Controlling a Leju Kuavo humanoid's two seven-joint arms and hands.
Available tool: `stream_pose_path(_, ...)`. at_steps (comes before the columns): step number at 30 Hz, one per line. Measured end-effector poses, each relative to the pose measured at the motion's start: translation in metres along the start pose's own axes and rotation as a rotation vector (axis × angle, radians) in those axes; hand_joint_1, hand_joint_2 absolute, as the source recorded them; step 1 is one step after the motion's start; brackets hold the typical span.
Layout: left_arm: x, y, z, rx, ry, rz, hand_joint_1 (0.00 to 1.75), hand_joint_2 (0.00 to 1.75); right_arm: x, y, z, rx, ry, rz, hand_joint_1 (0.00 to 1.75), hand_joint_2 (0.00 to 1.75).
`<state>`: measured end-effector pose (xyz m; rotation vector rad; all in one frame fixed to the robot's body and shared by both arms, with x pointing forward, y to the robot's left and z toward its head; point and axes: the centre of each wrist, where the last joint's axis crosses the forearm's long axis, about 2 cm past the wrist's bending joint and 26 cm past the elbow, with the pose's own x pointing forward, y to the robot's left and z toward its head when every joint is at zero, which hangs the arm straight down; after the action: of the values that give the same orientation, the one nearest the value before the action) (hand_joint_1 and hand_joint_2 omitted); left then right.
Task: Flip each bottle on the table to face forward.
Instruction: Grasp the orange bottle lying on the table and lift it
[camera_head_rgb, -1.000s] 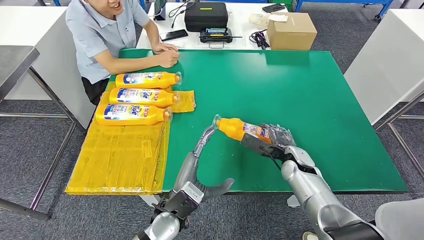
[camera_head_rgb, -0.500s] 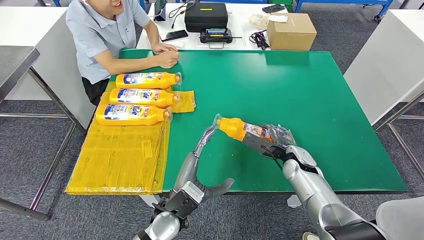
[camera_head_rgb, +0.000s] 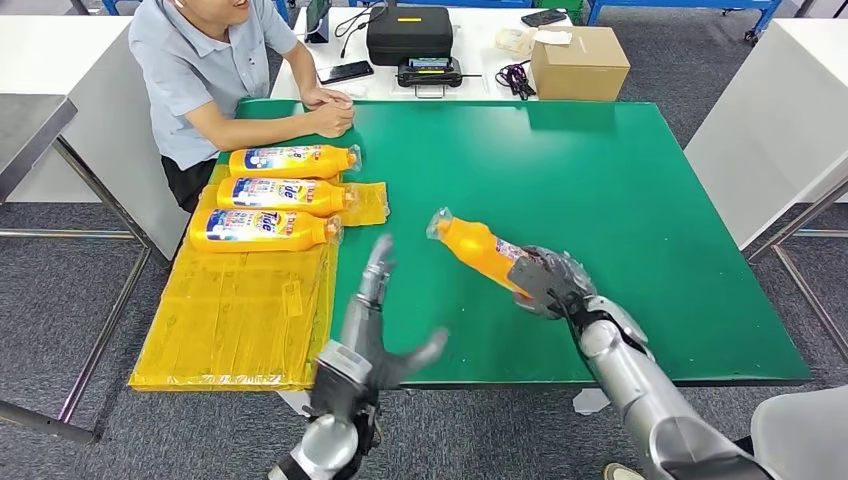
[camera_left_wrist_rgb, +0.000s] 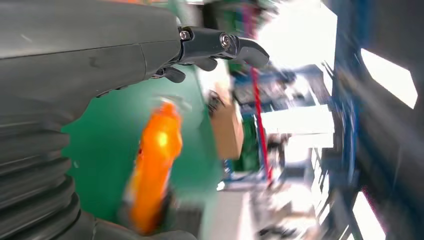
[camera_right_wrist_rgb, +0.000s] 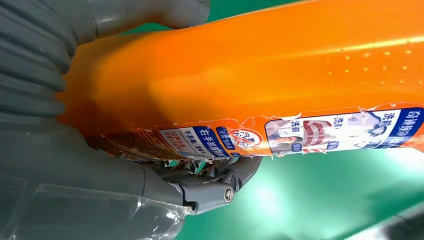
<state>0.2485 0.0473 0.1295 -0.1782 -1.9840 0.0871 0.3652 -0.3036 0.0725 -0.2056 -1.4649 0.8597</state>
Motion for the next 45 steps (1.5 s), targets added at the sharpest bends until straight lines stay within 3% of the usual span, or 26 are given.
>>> stream_pose_path(4,-0.003,0.001,-0.002,0.159,0.132,0.213,0.0,1.75,0.018,0.02,0.008,-0.021,-0.105,-0.196,1.75,1.75)
stream_pose_path(10,-0.003,0.001,0.0,0.176,0.281,0.419,0.0,1.75,0.045,0.026,0.01,-0.032,-0.236,-0.35,1.75,1.75)
stream_pose_path(17,-0.002,0.005,-0.002,0.191,0.31,0.473,0.0,1.75,0.064,0.026,0.008,-0.03,-0.341,-0.406,1.75,1.75)
stream_pose_path(23,-0.003,0.006,-0.002,0.077,0.372,0.642,0.0,1.75,0.084,0.039,0.002,0.058,-0.403,-0.449,1.75,1.75)
stream_pose_path(32,-0.005,0.01,-0.004,0.065,0.344,0.587,0.0,1.75,0.095,0.052,-0.003,0.141,-0.426,-0.432,1.75,1.75)
stream_pose_path(45,-0.011,0.014,-0.007,0.057,0.38,0.637,0.0,1.75,0.101,0.065,-0.009,0.238,-0.432,-0.409,1.75,1.75)
